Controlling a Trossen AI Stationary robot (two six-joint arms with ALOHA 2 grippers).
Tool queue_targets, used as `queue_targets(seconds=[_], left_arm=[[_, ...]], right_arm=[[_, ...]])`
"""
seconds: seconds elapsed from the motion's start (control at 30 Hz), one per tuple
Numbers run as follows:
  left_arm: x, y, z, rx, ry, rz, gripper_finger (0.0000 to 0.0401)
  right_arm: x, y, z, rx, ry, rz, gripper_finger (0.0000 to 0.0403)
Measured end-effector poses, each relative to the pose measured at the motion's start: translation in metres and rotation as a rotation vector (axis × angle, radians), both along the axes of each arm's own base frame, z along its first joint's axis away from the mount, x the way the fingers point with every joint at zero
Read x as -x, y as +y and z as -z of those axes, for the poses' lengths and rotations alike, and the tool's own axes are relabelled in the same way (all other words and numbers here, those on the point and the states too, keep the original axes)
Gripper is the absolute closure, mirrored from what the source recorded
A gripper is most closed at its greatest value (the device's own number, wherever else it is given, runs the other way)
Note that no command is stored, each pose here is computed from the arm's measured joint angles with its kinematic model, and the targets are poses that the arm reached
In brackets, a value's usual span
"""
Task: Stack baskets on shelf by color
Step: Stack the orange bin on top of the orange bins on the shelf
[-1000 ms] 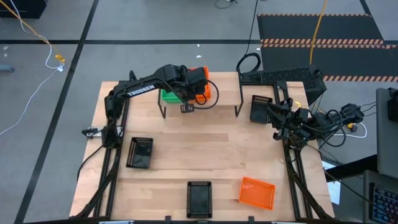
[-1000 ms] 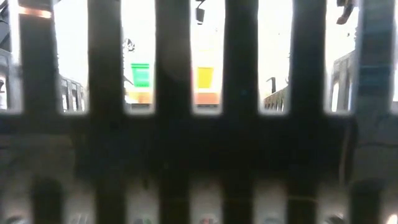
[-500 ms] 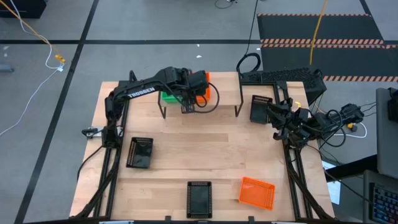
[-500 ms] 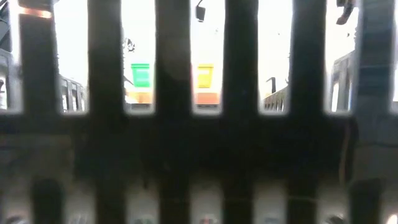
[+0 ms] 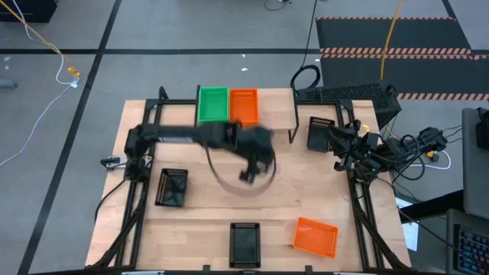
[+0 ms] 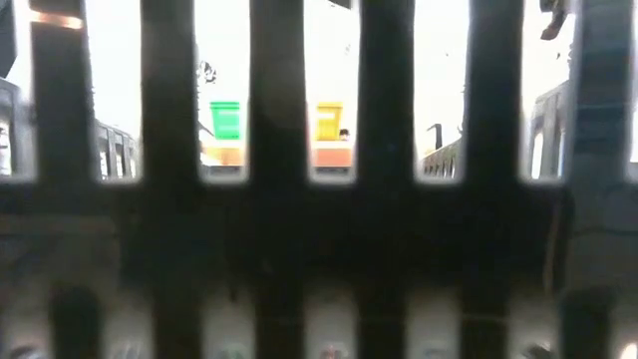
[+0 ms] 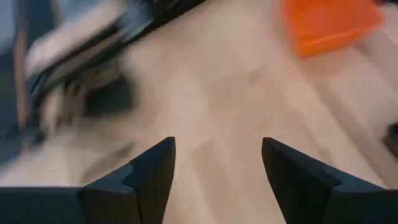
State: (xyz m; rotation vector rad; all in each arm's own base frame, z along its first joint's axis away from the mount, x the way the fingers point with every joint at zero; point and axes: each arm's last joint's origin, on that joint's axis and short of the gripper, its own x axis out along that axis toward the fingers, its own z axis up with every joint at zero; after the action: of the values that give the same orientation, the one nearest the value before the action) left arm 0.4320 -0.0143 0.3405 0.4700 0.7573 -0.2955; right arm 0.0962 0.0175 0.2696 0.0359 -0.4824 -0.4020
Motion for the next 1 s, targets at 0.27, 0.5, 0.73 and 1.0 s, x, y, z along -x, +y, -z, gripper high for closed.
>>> queue_targets(seconds=[0.27,0.5,0.73,1.0], left_arm=[[-0.023,-0.082,0.088,-0.327,-0.421,0.475,0.0215],[-0.061,-0.096,0.146,-0.354,-0.370,0.530,0.0249],[-0.089,-0.112,0.156,-0.351,-0.294,0.636,0.0258],[-0.101,-0.136,0.156,-0.331,-0.353,0.755,0.0258]], right_arm=[[-0.001,0.001,0.002,0.012,0.028,0.002,0.0280],[-0.004,0.001,0.005,-0.045,0.038,-0.005,0.0280],[-0.011,0.003,0.009,-0.081,0.055,-0.031,0.0280],[-0.012,0.004,0.010,-0.084,0.063,-0.030,0.0280]])
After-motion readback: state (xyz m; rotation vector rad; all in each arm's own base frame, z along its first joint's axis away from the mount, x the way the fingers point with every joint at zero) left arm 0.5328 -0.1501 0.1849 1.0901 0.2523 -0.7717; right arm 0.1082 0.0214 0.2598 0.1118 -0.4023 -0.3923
